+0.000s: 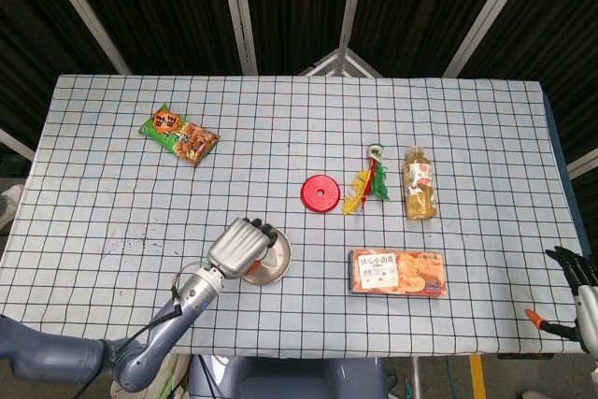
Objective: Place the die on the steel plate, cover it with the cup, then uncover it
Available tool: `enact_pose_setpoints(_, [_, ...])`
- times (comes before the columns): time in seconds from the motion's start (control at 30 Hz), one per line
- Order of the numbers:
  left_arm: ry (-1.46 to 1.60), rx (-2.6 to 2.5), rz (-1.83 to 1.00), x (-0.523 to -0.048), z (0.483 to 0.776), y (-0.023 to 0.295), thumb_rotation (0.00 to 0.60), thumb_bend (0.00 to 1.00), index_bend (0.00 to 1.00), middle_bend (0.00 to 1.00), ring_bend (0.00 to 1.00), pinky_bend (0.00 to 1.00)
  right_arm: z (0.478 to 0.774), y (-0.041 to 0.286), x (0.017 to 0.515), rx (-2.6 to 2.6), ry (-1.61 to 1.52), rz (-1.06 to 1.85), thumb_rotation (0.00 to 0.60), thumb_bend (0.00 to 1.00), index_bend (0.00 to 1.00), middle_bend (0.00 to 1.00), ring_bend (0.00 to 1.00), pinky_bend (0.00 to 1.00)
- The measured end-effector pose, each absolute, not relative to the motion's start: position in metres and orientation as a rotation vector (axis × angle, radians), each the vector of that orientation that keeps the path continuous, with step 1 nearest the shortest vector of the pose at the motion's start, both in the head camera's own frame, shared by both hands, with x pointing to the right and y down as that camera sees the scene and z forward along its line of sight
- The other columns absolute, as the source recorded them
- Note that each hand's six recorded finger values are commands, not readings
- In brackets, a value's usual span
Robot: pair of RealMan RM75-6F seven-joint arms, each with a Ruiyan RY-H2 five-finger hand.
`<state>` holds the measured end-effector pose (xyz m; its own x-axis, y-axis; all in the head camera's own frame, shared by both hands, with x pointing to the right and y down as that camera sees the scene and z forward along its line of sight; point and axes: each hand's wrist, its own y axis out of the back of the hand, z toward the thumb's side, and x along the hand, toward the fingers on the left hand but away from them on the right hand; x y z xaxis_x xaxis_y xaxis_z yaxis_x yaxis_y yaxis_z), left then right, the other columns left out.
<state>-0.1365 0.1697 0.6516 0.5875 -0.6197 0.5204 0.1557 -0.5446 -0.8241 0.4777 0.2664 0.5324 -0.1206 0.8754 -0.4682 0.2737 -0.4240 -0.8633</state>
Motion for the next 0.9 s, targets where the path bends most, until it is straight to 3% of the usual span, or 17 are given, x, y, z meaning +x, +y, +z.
enact_pose_setpoints(0.53, [0.391,-1.911,-1.041,-0.124,0.653,0.171,0.6,0.43,0.52,0.47,0.4,0.55,0.533,0.266,0.477,-1.659,-1.278,1.583,0.6,0.06,0.19,0.14,0.13,0.0])
enact_pose_setpoints(0.73, [0.386,-1.912,-1.044,-0.118,0.657,0.171,0.6,0.43,0.52,0.46,0.4,0.55,0.545,0.246,0.458,-1.673,-1.284,1.572,0.6,0.06,0.19,0.14,0.13,0.0])
enact_pose_setpoints(0.9, [0.363,-1.899,-1.063,-0.118,0.661,0.171,0.6,0.43,0.52,0.45,0.4,0.55,0.538,0.258,0.472,-1.643,-1.3,1.611,0.6,0.06,0.19,0.14,0.13,0.0])
